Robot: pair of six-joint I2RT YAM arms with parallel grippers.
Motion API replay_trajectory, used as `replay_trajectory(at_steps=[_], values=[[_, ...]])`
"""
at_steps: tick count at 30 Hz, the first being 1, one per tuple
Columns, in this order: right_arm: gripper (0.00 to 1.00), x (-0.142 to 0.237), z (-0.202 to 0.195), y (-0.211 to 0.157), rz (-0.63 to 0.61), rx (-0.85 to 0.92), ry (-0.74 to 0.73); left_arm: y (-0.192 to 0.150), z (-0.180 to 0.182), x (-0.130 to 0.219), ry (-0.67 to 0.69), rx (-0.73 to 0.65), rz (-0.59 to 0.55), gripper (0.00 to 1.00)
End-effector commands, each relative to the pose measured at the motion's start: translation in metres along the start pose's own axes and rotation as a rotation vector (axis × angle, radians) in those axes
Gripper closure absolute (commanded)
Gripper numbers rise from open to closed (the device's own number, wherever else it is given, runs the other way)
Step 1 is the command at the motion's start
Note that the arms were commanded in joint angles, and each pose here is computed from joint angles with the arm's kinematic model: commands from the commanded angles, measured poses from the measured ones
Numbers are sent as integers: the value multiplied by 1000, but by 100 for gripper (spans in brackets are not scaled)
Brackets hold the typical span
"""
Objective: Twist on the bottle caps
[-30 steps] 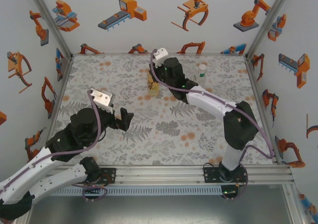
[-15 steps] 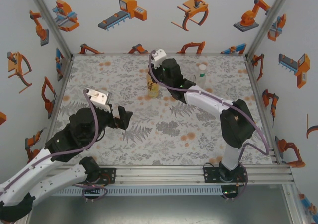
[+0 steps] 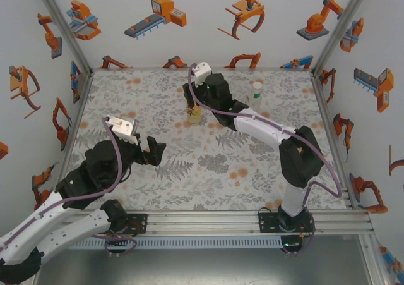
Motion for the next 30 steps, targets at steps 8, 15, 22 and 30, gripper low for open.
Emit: replay_trajectory(at_steps=[8,15,22,30], values=[[1,29,-22,57,-85,20,-62,3,0,-7,18,-24,-21,3],[1,77,-45,56,-53,44,-134,1,5,-27,85,-77,-43,3],[1,138,-88,14,50,53,-262,-11,32,-59,255,-94,-45,3],[1,199,-144,-77,234,-13,-413,-28,71,-95,379,-181,-35,3]])
Point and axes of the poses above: each hand's point on the last joint's axis, 136 mm out from that joint toward the fingers, its own x axis back along the fingers, its own z axis along the line the jaws close on, y = z × x, the point moved 2 cm from there along x, back along the fingers, and after that the axes turned 9 degrees about x, right-handed, at the moved point
